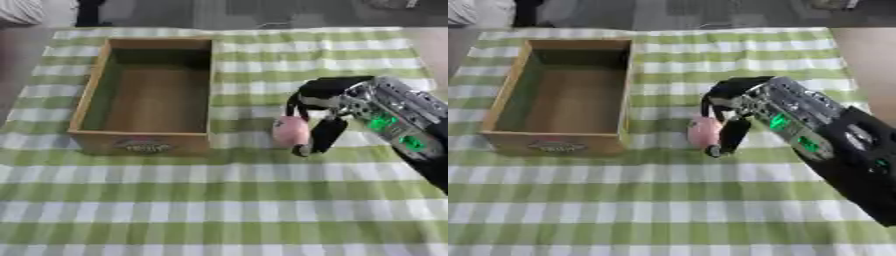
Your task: Pick up objects on the table and place them in the box.
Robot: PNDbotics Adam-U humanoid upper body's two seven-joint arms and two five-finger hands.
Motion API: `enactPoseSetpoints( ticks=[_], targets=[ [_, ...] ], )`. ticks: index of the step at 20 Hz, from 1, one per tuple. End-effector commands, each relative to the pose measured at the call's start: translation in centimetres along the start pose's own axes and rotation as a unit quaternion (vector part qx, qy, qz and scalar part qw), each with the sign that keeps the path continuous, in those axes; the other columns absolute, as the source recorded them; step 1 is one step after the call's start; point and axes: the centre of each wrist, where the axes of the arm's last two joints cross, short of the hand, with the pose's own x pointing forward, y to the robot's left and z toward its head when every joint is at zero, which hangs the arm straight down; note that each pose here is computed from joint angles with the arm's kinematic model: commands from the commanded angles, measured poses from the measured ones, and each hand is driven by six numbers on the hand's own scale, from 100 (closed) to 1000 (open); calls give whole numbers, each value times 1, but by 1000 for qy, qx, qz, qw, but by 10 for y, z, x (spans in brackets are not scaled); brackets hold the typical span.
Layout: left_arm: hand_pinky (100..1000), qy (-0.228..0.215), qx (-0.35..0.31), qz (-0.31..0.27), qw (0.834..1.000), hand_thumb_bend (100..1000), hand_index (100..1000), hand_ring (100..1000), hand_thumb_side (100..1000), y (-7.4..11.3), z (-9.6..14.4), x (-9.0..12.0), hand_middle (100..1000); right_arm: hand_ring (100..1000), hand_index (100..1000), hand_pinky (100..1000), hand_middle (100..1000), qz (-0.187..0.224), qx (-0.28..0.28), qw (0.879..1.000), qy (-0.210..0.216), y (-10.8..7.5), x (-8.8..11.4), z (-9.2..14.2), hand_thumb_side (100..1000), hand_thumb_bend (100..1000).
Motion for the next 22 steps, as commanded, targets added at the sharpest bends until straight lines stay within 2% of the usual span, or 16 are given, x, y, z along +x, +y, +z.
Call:
enactPoseSetpoints(
  ticks=[1,4,9,13,17,22],
  targets=[
    [482,-15,-16,-8,1000,100,802,440,929,0,-7,8,508,874,981,847,630,-10,5,1000,25,-4,-7,4,357,435],
    [482,-15,-16,-8,1000,100,801,440,929,0,-7,8,508,875,988,846,630,-1,1,999,37,-3,-8,2,378,434],
    [480,-15,-16,-7,1000,100,801,440,929,0,-7,8,508,868,957,842,617,4,-1,999,35,-3,-6,0,392,407],
    [479,-15,-16,-7,1000,100,801,439,931,0,-6,7,508,855,867,831,586,7,-10,999,35,-6,-4,3,434,306],
    [478,-15,-17,-7,1000,100,801,439,931,0,-6,7,508,831,768,806,545,17,-27,999,37,-12,-1,9,437,252],
    [478,-15,-17,-7,1000,100,801,439,931,0,-6,7,508,809,727,789,519,26,-40,998,39,-16,1,13,425,156]
  ],
)
